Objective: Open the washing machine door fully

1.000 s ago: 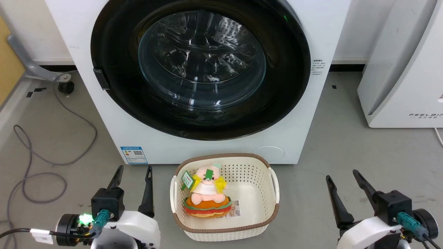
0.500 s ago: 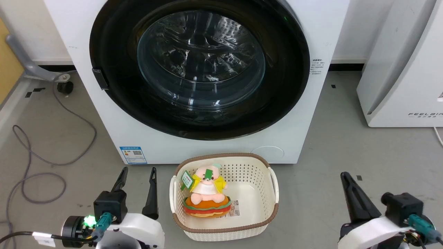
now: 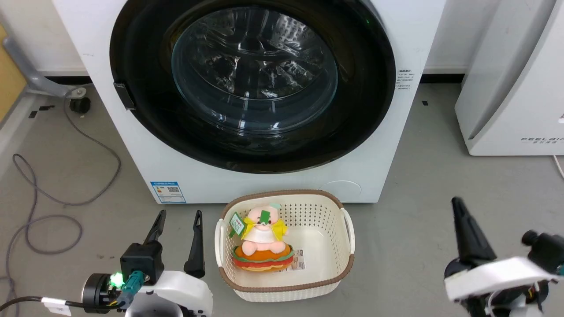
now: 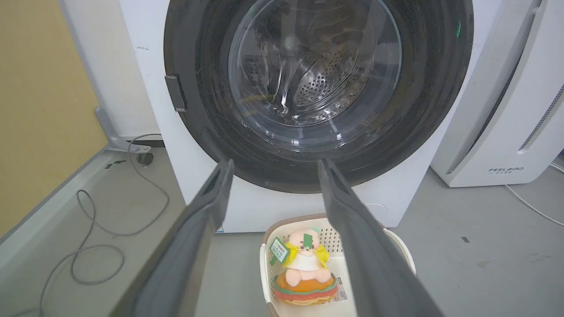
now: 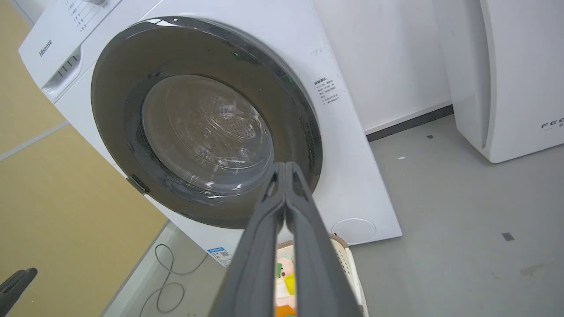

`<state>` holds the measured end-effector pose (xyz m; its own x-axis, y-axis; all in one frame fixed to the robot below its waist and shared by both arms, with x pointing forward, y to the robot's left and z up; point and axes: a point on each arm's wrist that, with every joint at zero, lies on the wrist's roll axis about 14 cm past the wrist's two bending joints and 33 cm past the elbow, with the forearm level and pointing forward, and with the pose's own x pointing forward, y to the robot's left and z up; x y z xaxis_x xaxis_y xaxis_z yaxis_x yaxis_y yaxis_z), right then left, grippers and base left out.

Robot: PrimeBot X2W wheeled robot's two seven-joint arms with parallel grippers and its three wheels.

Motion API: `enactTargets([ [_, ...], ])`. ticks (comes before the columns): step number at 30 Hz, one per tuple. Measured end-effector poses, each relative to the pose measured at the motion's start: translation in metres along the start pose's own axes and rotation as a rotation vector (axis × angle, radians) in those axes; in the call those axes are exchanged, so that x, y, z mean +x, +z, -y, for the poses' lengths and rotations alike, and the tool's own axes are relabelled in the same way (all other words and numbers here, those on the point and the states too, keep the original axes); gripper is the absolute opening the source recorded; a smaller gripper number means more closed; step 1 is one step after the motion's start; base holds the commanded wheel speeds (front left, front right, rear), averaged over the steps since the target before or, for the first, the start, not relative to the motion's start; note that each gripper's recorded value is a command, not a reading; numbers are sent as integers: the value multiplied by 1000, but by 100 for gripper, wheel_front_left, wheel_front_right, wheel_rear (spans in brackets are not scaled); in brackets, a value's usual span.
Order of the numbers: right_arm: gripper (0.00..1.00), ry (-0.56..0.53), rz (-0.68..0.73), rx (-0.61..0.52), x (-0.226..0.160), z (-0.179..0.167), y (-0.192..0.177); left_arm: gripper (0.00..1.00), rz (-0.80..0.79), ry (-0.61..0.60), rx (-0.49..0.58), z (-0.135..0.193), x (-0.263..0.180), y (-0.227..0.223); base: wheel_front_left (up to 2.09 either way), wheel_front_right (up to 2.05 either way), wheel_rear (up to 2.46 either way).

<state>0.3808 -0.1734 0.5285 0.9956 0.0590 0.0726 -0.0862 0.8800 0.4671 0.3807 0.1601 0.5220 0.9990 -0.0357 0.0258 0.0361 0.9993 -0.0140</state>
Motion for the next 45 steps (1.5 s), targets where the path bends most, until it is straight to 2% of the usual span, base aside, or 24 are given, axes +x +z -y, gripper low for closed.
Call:
enactTargets([
  [14, 0, -56, 94, 207, 52, 31, 31, 100, 6, -12, -11, 5, 19, -5, 0, 0, 0],
  [23, 0, -28, 128, 267, 103, 40, 59, 100, 25, -21, -15, 9, 37, -5, 0, 0, 0],
  [33, 0, 74, 74, 284, 169, 14, 77, 100, 34, -25, -33, 11, 53, -10, 0, 0, 0],
  [34, 0, 99, 40, 284, 189, 5, 79, 100, 34, -22, -40, 11, 57, -12, 0, 0, 0],
  [45, 0, 194, -183, 224, 250, -38, 63, 100, 30, -22, -58, 14, 71, -24, 0, 0, 0],
])
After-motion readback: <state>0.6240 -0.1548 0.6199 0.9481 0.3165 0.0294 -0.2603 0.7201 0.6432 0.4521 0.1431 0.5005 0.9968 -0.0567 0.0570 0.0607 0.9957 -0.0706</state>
